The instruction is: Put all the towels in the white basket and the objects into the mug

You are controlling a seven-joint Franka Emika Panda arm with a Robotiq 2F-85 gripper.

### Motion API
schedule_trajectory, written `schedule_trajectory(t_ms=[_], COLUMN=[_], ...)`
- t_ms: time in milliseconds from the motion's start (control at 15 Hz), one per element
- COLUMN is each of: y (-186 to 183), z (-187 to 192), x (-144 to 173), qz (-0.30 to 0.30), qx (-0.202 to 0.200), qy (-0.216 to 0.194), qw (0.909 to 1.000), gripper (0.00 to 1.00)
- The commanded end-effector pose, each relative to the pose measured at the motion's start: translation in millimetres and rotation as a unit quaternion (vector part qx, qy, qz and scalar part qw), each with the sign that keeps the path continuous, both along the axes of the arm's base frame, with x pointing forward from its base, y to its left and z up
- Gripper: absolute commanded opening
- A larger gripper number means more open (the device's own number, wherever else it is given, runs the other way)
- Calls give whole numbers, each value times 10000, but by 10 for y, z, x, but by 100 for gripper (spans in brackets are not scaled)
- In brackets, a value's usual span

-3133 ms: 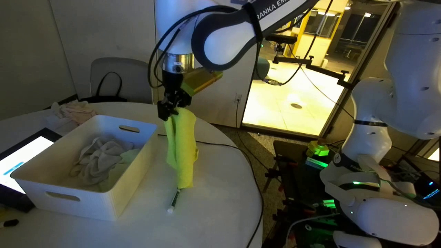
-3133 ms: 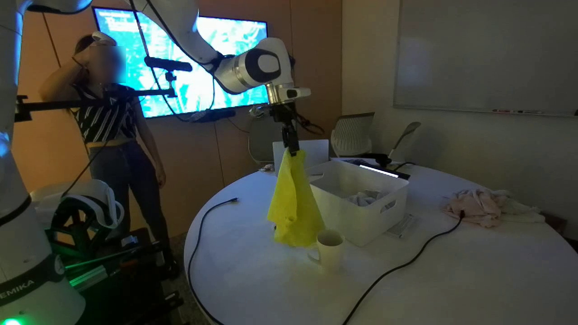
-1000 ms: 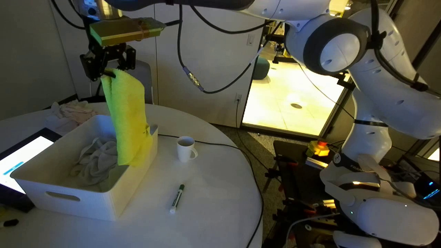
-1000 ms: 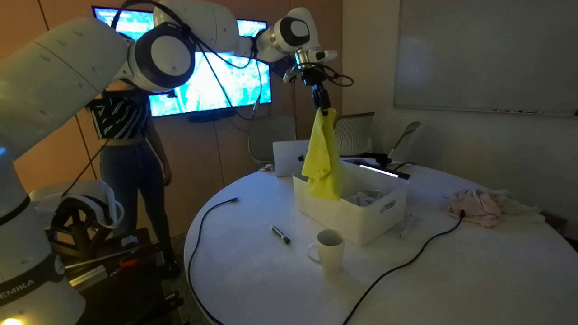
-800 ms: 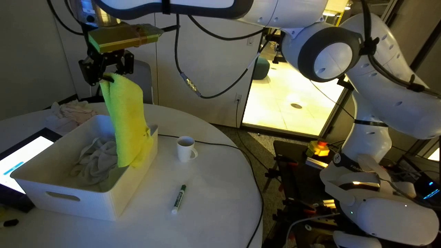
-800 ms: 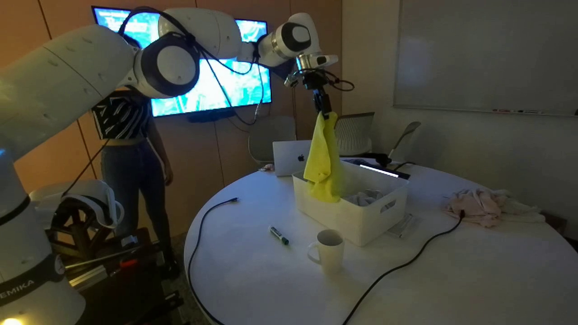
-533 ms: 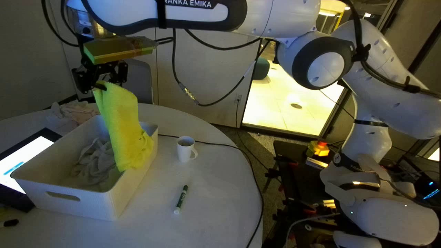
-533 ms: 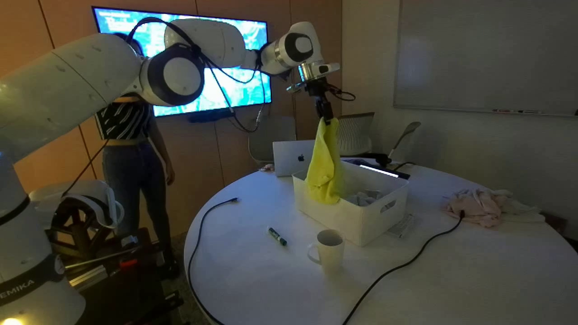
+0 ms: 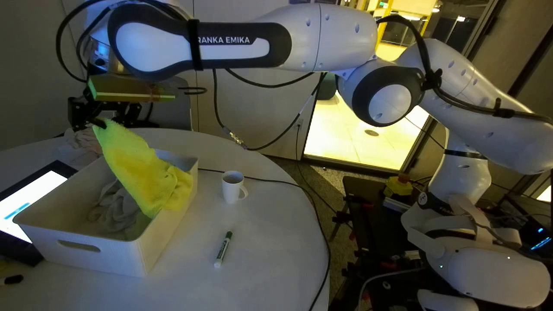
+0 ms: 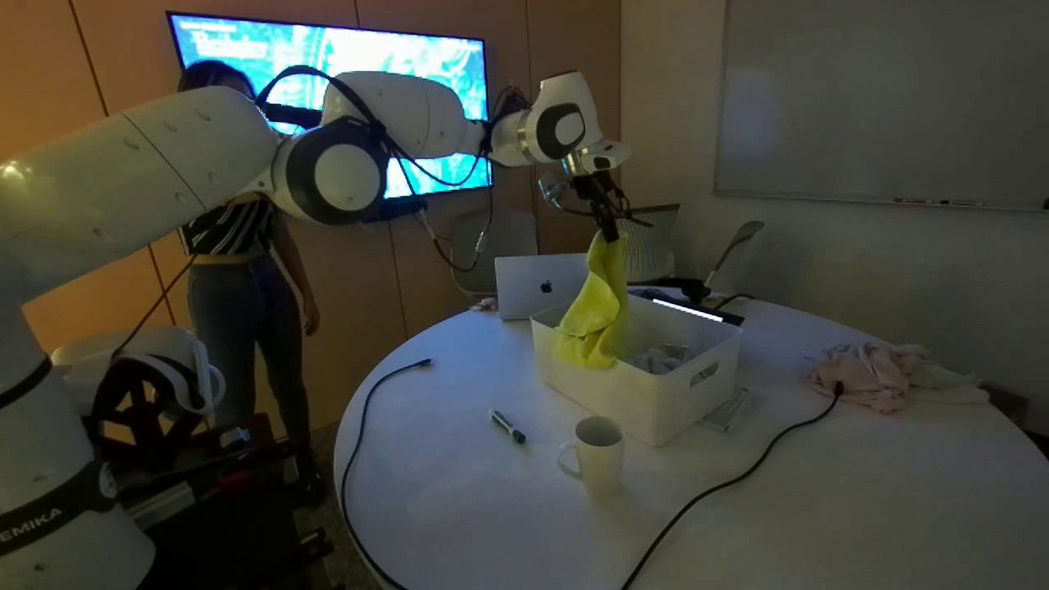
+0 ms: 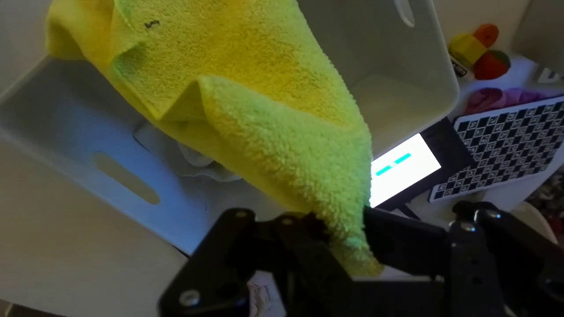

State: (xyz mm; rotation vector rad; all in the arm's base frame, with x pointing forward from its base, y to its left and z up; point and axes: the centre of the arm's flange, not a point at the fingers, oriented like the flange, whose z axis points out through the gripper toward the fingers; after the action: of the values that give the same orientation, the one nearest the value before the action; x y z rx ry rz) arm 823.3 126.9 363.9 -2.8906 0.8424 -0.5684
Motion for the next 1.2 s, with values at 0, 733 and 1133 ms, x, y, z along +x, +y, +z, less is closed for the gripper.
schedule_trajectory(t_ms=[0,733,1133], y=[88,39,87], z=[-248,-422,-565], x=[745,-410,-903], qz=[-119,385,320], qx=[118,-1,318], qy=[-14,1460,2074], qw=[9999,9885,9772], gripper=[26,96,100])
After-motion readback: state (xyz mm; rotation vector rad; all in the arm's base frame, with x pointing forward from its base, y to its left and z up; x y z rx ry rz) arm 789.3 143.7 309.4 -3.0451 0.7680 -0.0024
